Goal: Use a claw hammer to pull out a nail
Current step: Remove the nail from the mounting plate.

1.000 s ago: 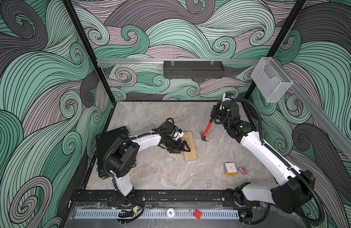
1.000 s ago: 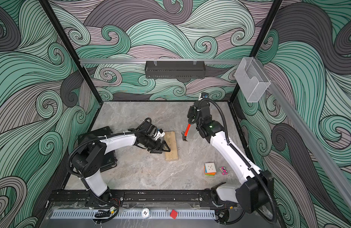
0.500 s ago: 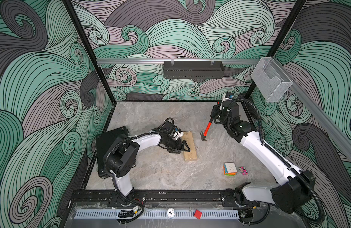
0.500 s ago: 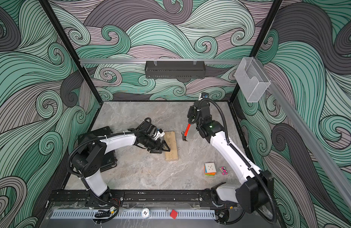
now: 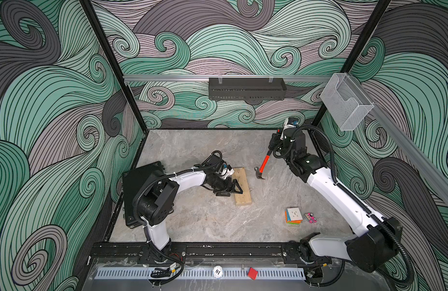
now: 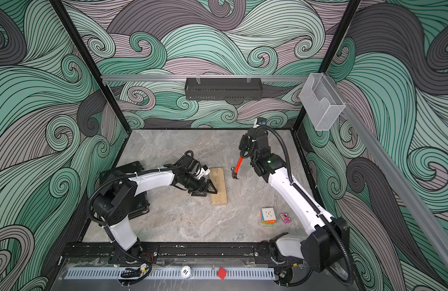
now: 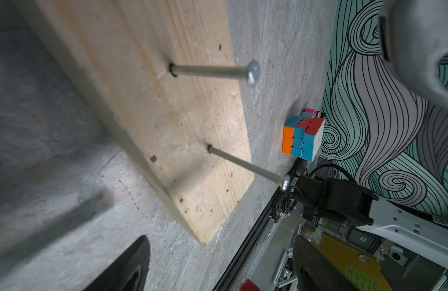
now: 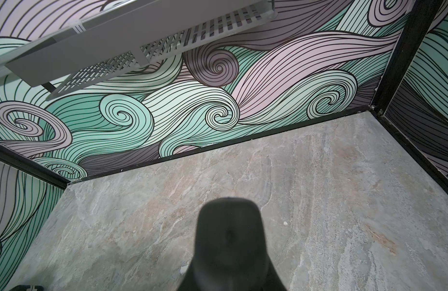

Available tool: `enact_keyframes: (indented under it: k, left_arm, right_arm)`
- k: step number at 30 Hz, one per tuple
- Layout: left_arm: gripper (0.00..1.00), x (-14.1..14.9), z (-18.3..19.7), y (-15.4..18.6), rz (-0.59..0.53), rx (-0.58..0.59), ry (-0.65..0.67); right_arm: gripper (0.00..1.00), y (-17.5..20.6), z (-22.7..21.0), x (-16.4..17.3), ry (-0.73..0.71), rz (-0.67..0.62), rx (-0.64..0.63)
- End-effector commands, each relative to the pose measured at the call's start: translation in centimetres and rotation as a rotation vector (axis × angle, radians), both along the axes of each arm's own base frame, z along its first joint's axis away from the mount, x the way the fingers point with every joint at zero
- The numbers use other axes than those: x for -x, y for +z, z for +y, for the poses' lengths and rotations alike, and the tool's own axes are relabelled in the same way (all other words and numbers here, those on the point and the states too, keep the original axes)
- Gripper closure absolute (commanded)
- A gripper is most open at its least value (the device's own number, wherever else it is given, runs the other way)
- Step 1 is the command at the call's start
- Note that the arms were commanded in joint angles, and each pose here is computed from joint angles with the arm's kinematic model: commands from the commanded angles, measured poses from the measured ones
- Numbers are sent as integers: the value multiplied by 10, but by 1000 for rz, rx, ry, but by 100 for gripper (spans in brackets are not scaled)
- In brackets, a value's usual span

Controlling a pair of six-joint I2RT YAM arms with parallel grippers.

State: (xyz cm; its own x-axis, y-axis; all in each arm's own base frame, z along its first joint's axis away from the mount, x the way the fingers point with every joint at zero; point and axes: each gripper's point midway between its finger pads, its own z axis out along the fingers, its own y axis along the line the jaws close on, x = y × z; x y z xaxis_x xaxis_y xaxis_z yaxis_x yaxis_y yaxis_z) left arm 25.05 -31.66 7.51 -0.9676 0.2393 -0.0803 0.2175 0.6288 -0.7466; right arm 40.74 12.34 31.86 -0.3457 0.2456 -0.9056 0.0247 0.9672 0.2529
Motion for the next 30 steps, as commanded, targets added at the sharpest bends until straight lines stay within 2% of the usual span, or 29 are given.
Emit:
enact_keyframes:
  k: [1, 15, 30]
  left_arm:
    - [14, -2, -4, 4, 2, 10, -6]
    - [14, -2, -4, 2, 6, -1, 0]
    - [15, -6, -5, 6, -14, 16, 20]
  right_arm:
    - [92, 35, 6, -6, 7, -128, -75]
    - [92, 67, 22, -33, 38, -239, -94]
    - [93, 68, 31, -43, 50, -245, -125]
